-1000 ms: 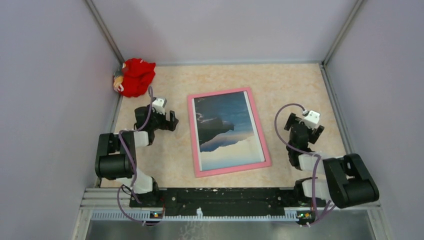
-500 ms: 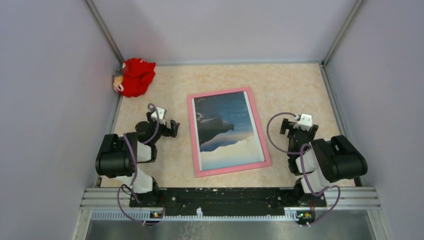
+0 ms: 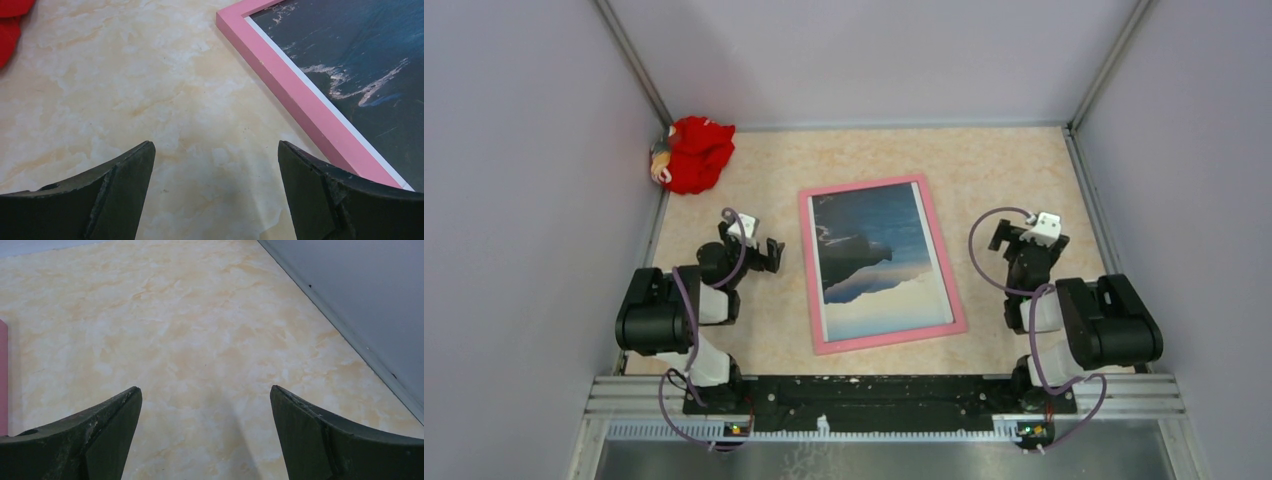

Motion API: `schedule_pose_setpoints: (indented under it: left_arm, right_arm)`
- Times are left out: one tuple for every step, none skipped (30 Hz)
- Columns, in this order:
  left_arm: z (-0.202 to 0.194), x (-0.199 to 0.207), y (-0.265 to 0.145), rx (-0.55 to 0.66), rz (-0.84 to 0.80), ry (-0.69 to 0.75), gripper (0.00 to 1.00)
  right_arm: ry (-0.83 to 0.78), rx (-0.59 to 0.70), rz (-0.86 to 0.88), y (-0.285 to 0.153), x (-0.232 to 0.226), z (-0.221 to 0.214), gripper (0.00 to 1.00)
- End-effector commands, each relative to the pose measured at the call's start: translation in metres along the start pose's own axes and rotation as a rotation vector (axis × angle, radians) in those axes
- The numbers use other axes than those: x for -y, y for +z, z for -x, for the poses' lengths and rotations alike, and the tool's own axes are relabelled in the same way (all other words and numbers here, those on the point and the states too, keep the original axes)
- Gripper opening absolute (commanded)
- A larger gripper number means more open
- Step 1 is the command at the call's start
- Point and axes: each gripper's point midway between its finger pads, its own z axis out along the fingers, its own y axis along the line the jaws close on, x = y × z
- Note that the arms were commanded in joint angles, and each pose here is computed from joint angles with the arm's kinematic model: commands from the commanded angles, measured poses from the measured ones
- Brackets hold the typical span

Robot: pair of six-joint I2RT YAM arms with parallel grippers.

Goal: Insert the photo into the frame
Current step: Reset both arms

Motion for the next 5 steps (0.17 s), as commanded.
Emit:
schedule_pose_setpoints:
  left_arm:
    - [0.026, -0.0045, 0.0049, 0.082, 0.004, 0.059, 0.99]
    - [0.0256, -0.0046, 0.0052, 0.08, 0.004, 0.058, 0.99]
    - [0.0257, -0.0047, 0.0051, 0.08, 0.005, 0.058, 0.99]
    - [0.0266, -0.0047, 0.0044, 0.084, 0.006, 0.059, 0.99]
    - [0.0268, -0.0039, 0.0036, 0.085, 0.005, 0.056, 0.99]
  right_arm:
    - [0.037, 0.043, 0.017, 0.0015, -0.0037, 0.0131, 0.99]
    - [0.037, 0.042, 0.017, 0.0017, -0.0037, 0.013, 0.99]
    - [0.036, 0.041, 0.017, 0.0016, -0.0037, 0.0126, 0.99]
    - [0.037, 0.042, 0.017, 0.0016, -0.0037, 0.0128, 0.99]
    - [0.037, 0.043, 0.017, 0.0016, -0.0037, 0.0131, 0.99]
